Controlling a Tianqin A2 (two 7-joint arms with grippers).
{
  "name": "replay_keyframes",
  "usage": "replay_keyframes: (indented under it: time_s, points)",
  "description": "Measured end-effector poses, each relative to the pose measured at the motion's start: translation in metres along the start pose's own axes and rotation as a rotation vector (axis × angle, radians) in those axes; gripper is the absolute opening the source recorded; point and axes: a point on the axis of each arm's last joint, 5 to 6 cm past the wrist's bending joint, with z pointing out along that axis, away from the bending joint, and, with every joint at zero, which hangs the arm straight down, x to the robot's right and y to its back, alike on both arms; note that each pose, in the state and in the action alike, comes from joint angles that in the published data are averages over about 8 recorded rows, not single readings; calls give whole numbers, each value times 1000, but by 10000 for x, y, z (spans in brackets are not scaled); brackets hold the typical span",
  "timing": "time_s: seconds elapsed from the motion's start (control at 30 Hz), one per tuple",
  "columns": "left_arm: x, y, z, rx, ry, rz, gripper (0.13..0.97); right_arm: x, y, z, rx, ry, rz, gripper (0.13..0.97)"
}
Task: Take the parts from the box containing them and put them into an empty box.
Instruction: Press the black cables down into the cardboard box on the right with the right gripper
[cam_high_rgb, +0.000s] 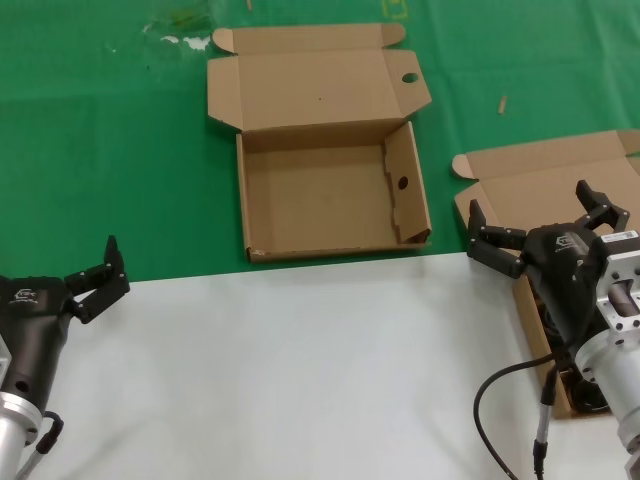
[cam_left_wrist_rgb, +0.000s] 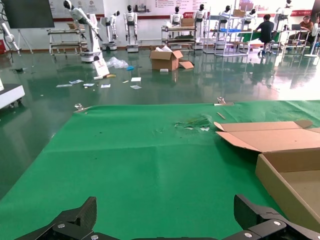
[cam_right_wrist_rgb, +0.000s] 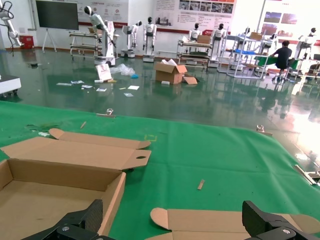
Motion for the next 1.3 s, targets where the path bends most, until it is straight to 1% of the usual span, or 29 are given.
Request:
replay_keyframes:
  time_s: [0.23,0.4,0.5,0.67,0.8,0.97,1.13,1.3]
  points:
    - [0,0,0,0,0,0,966,21,-15,-12,5,2,-12,966]
    - [0,0,0,0,0,0,966,111,-49,-61,12,12,-76,966]
    - [0,0,0,0,0,0,966,197,-60,-111,5,19,-163,966]
    - [0,0,0,0,0,0,966,364,-55,-253,-27,-7,-398,966]
    - [0,0,0,0,0,0,966,489,-69,-415,-57,-70,-586,966]
    - [0,0,0,0,0,0,966,645,-161,-690,-93,-190,-753,966]
    - [0,0,0,0,0,0,966,875,-350,-964,-138,-319,-882,966]
    - [0,0,0,0,0,0,966,1160,-571,-1062,-176,-405,-992,966]
